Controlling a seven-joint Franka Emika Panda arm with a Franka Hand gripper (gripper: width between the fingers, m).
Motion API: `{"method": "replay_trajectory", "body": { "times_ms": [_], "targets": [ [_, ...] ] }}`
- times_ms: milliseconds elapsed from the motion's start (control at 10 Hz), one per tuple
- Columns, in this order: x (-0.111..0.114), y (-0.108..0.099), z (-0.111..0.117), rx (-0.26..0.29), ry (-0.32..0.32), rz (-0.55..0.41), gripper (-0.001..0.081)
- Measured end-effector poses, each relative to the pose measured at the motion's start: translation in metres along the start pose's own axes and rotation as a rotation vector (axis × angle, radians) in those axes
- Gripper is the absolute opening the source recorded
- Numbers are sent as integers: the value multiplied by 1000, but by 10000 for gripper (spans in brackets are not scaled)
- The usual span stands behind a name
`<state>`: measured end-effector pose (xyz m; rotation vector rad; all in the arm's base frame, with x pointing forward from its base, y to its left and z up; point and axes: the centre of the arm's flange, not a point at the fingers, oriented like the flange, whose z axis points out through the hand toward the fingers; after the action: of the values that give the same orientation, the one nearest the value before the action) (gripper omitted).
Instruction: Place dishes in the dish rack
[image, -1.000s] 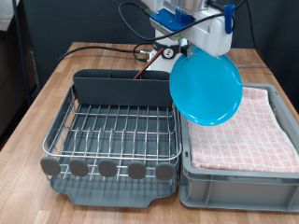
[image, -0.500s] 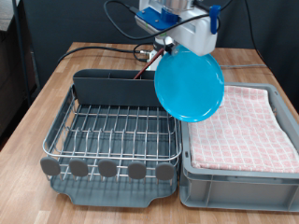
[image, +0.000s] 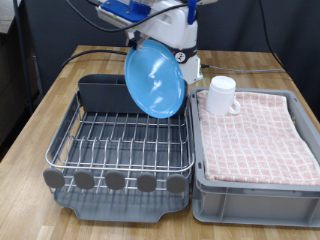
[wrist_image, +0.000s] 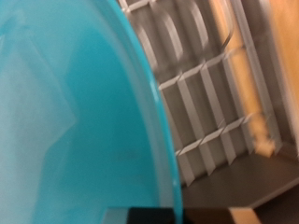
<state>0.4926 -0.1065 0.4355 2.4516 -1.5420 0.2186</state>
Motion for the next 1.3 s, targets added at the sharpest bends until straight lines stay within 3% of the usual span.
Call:
{"method": "replay_trajectory", "body": {
  "times_ms": [100,400,1300],
  "targets": [
    [13,8,2,20,18,-15,18],
    [15,10,3,29,26,-38,18],
    [77,29,-11,75,205,-402,18]
  ]
}}
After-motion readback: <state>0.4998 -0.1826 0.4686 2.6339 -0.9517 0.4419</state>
